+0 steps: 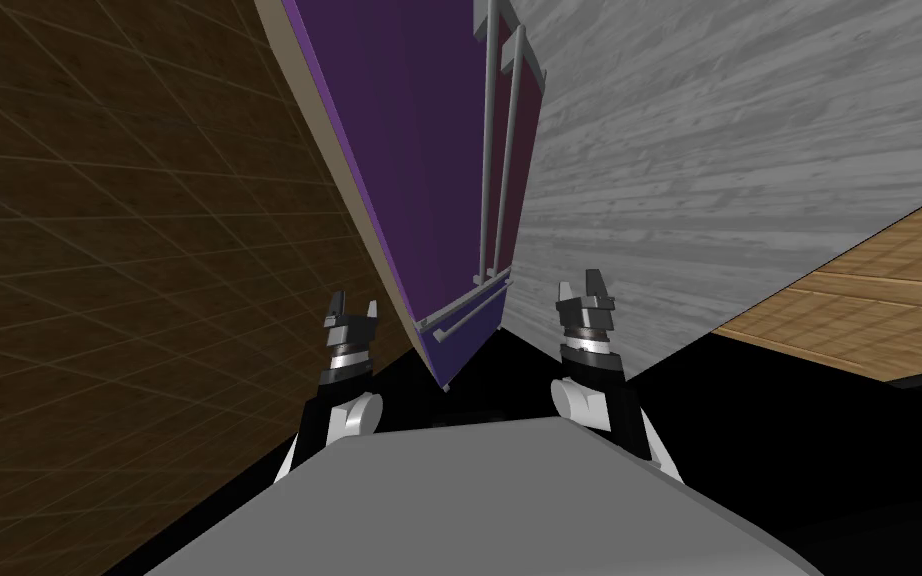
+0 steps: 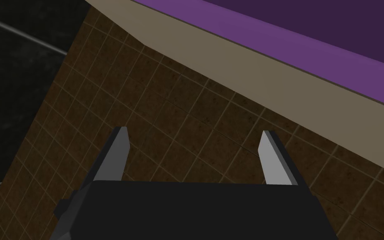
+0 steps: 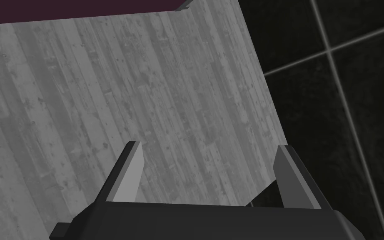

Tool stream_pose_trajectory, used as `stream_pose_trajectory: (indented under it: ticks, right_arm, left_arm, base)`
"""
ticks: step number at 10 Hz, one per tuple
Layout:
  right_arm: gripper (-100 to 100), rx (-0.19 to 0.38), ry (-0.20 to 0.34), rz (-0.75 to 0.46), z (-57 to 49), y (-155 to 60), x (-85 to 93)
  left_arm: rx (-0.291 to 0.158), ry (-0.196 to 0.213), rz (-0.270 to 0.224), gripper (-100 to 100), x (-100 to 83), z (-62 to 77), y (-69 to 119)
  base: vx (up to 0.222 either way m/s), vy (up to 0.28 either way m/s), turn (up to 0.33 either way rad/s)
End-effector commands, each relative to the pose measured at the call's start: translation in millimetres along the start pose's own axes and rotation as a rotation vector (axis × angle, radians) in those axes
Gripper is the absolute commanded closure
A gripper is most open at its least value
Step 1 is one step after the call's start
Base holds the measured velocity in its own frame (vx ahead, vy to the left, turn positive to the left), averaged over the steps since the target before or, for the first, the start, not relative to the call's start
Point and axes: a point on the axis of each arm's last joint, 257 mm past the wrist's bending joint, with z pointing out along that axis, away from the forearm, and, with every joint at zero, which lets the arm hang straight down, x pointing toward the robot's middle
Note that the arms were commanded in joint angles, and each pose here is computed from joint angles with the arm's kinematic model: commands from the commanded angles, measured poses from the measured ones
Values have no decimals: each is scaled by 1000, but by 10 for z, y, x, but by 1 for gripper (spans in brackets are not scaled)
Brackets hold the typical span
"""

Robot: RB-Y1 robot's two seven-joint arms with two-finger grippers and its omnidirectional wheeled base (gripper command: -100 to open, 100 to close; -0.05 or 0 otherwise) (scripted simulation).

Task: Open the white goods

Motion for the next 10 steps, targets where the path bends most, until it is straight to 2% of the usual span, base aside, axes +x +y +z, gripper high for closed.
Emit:
stream_pose_trajectory:
  ticks: [1,9,10]
  right_arm:
    - [0,0,0,0,0,0,0]
    - [0,0,0,0,0,2,0]
    - [0,0,0,0,0,2,0]
  left_arm:
    - [0,0,0,0,0,0,0]
    - [0,0,0,0,0,0,-2]
    - [-21,28,19,-100,1,-14,77]
  base:
    - [0,0,0]
    - [0,0,0]
    - [23,-28,39]
